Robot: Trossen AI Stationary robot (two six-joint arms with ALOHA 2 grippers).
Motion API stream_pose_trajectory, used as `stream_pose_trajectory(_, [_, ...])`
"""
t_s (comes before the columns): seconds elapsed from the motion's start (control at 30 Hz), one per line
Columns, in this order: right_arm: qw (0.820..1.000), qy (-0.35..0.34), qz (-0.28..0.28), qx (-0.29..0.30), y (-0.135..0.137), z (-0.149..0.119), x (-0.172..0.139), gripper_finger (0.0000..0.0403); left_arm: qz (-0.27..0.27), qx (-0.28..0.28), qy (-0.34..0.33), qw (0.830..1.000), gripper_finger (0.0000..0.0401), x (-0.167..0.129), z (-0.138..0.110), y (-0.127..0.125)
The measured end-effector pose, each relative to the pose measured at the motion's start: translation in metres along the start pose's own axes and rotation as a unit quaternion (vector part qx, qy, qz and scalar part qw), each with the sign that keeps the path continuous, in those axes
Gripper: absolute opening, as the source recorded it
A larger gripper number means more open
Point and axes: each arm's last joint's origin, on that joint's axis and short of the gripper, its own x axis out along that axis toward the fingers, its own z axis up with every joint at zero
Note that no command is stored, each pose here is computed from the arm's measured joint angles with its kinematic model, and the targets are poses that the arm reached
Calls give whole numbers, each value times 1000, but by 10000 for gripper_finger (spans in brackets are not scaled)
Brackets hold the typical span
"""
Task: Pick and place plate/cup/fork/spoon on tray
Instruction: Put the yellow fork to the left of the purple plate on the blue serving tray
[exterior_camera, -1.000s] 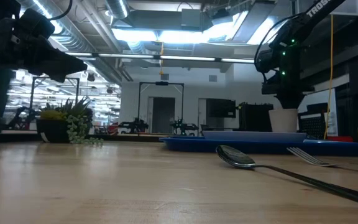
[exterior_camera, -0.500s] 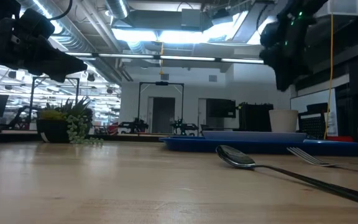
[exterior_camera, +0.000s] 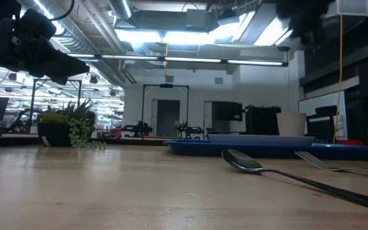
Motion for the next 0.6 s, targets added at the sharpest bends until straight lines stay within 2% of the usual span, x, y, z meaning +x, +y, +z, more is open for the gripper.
stream_pose_trajectory(0.1, [996,9,28,-85,18,-15,-3,91,0,0,0,1000,79,0,0,0])
stream_pose_trajectory(0.17, [987,11,47,-152,28,-22,-4,91,0,0,0,1000,79,0,0,0])
stream_pose_trajectory(0.23, [979,13,71,-191,37,-26,-2,91,0,0,0,1000,79,0,0,0])
stream_pose_trajectory(0.47, [977,-42,138,-160,61,-15,4,91,0,0,0,1000,79,0,0,0])
stream_pose_trajectory(0.6, [967,-52,156,-195,70,-14,8,91,0,0,0,1000,79,0,0,0])
